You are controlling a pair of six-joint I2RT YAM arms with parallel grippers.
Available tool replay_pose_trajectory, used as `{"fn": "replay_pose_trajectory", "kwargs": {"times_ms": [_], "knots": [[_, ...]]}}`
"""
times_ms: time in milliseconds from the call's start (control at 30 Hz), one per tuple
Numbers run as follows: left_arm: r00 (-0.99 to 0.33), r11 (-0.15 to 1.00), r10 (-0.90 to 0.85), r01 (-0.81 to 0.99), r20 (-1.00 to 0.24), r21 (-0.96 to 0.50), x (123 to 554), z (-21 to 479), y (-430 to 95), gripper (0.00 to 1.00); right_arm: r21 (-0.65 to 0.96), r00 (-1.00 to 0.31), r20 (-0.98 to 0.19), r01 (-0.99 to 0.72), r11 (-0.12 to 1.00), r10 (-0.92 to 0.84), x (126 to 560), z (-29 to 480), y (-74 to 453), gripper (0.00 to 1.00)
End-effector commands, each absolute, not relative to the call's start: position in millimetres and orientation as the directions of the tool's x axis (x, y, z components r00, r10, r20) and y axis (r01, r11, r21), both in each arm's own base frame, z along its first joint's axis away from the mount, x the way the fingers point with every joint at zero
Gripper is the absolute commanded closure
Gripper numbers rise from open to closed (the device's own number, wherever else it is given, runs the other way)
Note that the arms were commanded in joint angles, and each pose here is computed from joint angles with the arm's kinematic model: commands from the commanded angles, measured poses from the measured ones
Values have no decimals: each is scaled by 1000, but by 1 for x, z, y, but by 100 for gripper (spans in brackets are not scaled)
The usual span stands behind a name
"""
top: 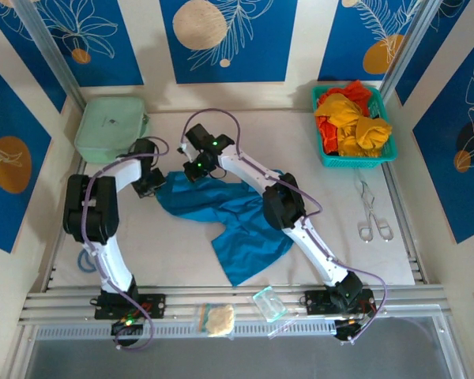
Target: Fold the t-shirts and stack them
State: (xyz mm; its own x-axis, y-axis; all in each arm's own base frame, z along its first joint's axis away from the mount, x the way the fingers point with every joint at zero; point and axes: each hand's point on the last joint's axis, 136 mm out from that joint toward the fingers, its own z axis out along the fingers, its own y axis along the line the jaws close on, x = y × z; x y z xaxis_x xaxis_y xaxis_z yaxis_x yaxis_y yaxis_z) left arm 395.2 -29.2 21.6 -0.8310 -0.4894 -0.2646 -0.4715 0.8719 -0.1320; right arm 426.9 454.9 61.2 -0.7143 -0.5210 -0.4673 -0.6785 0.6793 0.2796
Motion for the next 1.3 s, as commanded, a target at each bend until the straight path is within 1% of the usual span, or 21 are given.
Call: {"fn": "replay_pose_trajectory", "kwargs": {"times_ms": [0, 100, 167, 367, 567, 633, 700, 733, 800, 833, 867, 900, 1000, 1033, 1067, 1100, 1133, 1200, 1267], "knots": [[-845, 869, -494, -469, -207, -156, 362, 24, -39, 100, 242, -677, -594, -665, 706, -434, 450, 135, 449, 100], [-837, 861, -507, -481, -205, -166, 339, 32, -38, 100, 224, -668, -648, -626, 747, -366, 470, 161, 437, 100], [-835, 856, -514, -485, -197, -178, 323, 35, -39, 100, 224, -671, -672, -589, 776, -315, 486, 170, 428, 100], [-830, 846, -529, -498, -178, -190, 263, 50, -42, 100, 277, -667, -727, -503, 819, -164, 536, 172, 413, 100], [-816, 836, -548, -529, -182, -148, 198, 67, -28, 100, 364, -620, -784, -500, 786, -32, 572, 175, 420, 100], [-812, 833, -553, -539, -187, -123, 183, 70, -21, 100, 407, -623, -782, -504, 762, 5, 576, 175, 425, 100], [-799, 821, -570, -552, -191, -143, 177, 69, -22, 99, 447, -634, -773, -520, 728, 22, 573, 177, 433, 100], [-793, 814, -581, -562, -184, -149, 175, 67, -23, 96, 461, -641, -768, -528, 714, 22, 570, 177, 437, 95], [-784, 803, -595, -573, -178, -163, 176, 66, -25, 90, 476, -652, -758, -553, 684, 0, 560, 180, 444, 77], [-781, 801, -598, -574, -181, -170, 178, 66, -26, 84, 478, -655, -755, -562, 675, -11, 556, 183, 446, 69], [-778, 800, -599, -572, -190, -182, 182, 69, -27, 75, 473, -654, -756, -572, 670, -24, 551, 188, 446, 61], [-775, 800, -599, -568, -200, -195, 188, 73, -28, 66, 465, -653, -756, -576, 672, -36, 548, 196, 444, 57], [-776, 810, -585, -543, -236, -221, 206, 90, -31, 49, 419, -654, -754, -544, 727, -55, 541, 220, 420, 52], [-777, 815, -577, -531, -251, -230, 213, 97, -32, 46, 402, -663, -747, -516, 756, -56, 540, 226, 408, 52], [-785, 826, -562, -515, -261, -230, 219, 104, -34, 42, 382, -678, -732, -483, 788, -61, 536, 232, 392, 48], [-790, 835, -548, -498, -275, -234, 227, 112, -36, 39, 353, -696, -715, -444, 824, -69, 531, 234, 376, 45], [-798, 845, -532, -480, -284, -235, 234, 119, -39, 36, 320, -708, -702, -413, 853, -80, 525, 235, 362, 43], [-814, 867, -495, -438, -304, -238, 249, 132, -47, 32, 234, -744, -659, -344, 909, -112, 509, 229, 329, 41], [-829, 886, -457, -393, -323, -245, 266, 141, -57, 28, 181, -791, -600, -286, 941, -125, 490, 217, 299, 39]]}}
